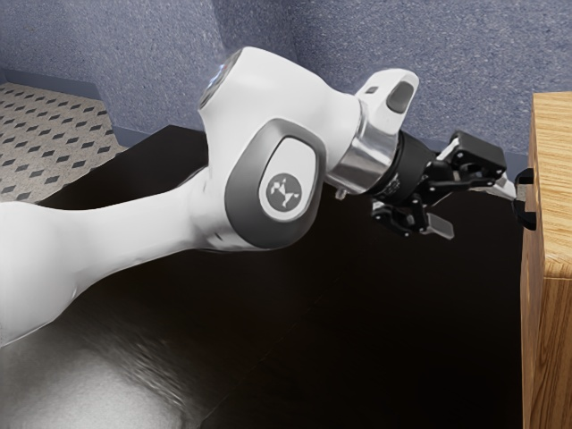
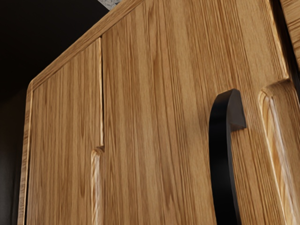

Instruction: Pull the drawer handle with one arm to open the drawer

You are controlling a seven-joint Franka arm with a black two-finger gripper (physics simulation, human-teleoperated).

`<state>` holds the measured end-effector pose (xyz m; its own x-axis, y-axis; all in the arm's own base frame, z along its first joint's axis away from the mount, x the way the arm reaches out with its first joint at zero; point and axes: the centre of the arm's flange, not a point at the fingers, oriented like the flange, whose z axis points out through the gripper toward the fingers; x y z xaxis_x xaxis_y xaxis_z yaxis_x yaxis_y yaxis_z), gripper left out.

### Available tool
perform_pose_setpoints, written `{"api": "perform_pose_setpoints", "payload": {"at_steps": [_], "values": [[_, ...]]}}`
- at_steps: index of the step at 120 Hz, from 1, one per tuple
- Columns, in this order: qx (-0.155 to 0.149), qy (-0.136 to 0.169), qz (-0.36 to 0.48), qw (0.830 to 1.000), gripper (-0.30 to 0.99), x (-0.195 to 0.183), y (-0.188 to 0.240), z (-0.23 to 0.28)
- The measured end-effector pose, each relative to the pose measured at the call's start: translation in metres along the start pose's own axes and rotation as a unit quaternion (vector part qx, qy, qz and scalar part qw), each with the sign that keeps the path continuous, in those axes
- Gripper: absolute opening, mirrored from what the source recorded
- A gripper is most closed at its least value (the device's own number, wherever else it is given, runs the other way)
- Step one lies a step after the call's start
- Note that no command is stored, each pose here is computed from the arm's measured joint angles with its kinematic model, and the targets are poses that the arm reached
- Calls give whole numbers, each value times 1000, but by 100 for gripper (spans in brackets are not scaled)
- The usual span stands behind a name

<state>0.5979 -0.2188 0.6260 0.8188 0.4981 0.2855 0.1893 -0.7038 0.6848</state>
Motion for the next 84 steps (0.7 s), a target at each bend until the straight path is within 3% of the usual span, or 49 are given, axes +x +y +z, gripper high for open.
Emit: {"api": "perform_pose_setpoints", "payload": {"at_steps": [84], "values": [[8, -1, -1, 1000, 69, 5, -3, 15]]}}
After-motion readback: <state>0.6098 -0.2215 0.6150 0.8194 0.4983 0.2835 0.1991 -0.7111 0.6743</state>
